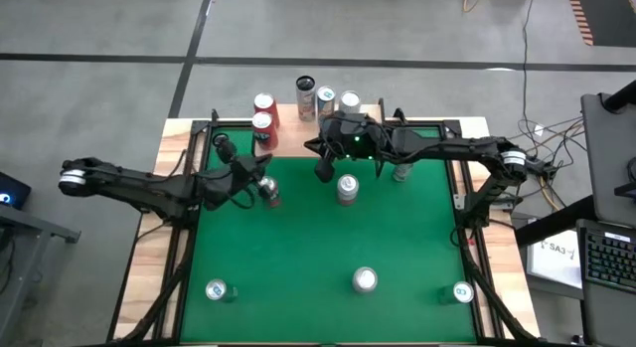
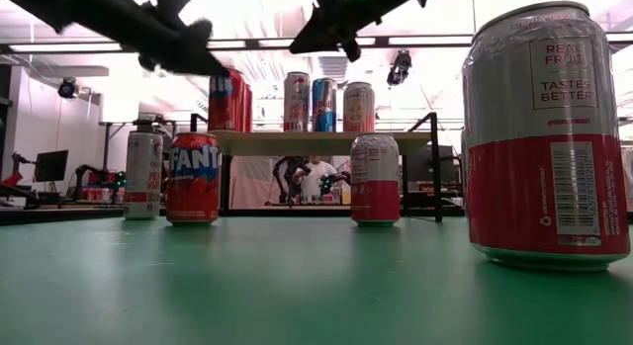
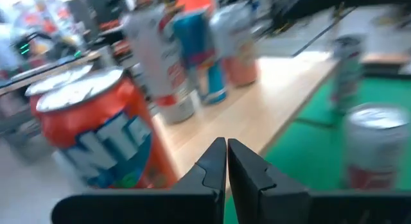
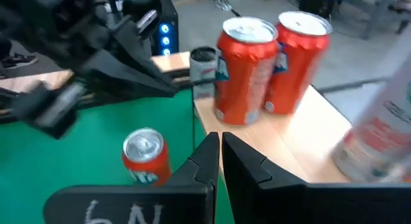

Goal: Place canned beverage on shelf
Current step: Put the bottom orange soda can on the shelf aligned with other orange soda cans

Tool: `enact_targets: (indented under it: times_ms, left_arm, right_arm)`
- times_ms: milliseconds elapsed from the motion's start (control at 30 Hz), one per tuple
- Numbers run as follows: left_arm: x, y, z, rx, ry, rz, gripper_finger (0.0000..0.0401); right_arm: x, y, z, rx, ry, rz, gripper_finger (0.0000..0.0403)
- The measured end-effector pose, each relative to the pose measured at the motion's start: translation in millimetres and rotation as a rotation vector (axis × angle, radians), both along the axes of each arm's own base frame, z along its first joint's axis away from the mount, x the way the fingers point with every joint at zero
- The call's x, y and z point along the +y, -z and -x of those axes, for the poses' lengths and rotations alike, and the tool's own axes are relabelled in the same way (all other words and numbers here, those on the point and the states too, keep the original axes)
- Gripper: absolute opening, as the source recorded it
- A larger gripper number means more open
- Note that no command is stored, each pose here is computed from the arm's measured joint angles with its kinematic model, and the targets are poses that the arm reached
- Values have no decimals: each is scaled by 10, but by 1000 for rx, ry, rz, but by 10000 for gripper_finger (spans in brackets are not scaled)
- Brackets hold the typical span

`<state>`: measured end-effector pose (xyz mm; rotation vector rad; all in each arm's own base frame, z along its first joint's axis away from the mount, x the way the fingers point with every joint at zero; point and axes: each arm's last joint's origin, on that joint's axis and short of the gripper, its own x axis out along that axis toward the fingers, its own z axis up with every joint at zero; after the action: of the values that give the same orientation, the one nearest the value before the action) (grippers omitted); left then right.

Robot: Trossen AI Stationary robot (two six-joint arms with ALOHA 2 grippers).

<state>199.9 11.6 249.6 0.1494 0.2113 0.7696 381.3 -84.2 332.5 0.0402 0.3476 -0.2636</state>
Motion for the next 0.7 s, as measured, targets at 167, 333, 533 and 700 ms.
enact_targets:
  times_ms: [167, 333, 533, 700]
  left_arm:
    - [-289, -204, 176, -93, 317, 10, 0]
    - [-510, -283, 365, -137, 629, 68, 0]
    - [-615, -211, 479, -136, 709, 102, 0]
    - [-617, -187, 502, -114, 715, 102, 0]
  right_arm:
    - [-7, 173, -199, -35, -22, 27, 12]
    - [-39, 266, -342, -83, -17, 28, 12]
    - [5, 398, -494, -83, -43, 52, 12]
    - [8, 425, -572, -109, -46, 58, 12]
